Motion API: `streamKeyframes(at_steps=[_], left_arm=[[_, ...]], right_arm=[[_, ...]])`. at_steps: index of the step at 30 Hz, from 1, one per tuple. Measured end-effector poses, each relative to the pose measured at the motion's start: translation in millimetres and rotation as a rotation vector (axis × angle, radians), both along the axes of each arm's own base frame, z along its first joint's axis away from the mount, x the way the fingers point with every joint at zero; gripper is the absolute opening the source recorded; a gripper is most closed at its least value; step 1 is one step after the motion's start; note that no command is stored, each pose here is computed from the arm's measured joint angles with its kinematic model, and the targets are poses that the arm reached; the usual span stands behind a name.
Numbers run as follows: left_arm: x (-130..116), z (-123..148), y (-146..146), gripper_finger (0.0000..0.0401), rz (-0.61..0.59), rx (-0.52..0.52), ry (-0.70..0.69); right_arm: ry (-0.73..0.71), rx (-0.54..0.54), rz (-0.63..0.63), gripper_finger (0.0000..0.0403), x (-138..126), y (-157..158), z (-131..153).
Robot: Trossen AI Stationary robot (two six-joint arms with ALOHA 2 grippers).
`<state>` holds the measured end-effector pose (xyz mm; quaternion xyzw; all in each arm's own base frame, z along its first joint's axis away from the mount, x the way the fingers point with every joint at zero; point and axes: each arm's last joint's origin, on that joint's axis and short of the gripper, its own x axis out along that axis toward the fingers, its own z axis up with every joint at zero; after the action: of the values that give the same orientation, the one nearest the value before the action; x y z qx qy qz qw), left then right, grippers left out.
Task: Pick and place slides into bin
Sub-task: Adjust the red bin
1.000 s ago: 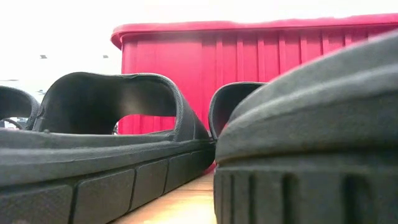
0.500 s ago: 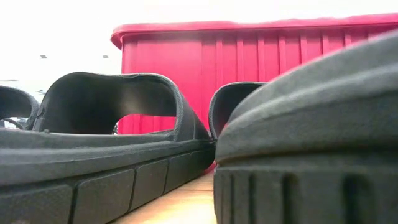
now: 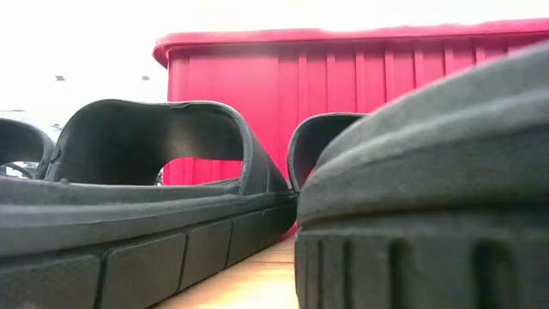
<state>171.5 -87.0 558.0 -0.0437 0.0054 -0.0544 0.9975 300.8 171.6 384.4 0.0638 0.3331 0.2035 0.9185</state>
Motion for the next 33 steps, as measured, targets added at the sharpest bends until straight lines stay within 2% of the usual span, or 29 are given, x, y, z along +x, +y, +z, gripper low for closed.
streamKeyframes(at_steps=[8, 12, 16, 18, 20, 27, 33], left_arm=[[-0.2, -3.4, -2.3, 0.0225, -0.015, 0.021, 0.029], [-1.6, -7.0, -3.5, 0.0225, -0.048, 0.039, 0.063], [-2.8, -11.2, -4.1, 0.0225, -0.084, 0.040, 0.107], [-4.1, -12.6, -3.9, 0.0225, -0.100, 0.045, 0.123], [-5.2, -12.7, -4.2, 0.0225, -0.118, 0.044, 0.126], [-9.3, -11.3, -5.5, 0.0225, -0.143, 0.041, 0.118], [-11.1, -11.2, -8.2, 0.0225, -0.162, 0.052, 0.115]], right_arm=[[0.191, -0.057, 0.009, 0.0157, 20.0, 43.0, -59.2], [0.247, -0.008, -0.056, 0.0157, 34.2, 53.2, -81.3], [0.156, 0.116, -0.100, 0.0157, 55.5, 58.2, -85.0], [0.113, 0.143, -0.103, 0.0157, 64.0, 60.4, -88.1], [0.113, 0.143, -0.110, 0.0157, 69.0, 61.0, -94.5], [0.244, 0.125, -0.171, 0.0157, 72.6, 64.1, -121.5], [0.162, 0.128, -0.280, 0.0157, 77.2, 62.5, -117.3]])
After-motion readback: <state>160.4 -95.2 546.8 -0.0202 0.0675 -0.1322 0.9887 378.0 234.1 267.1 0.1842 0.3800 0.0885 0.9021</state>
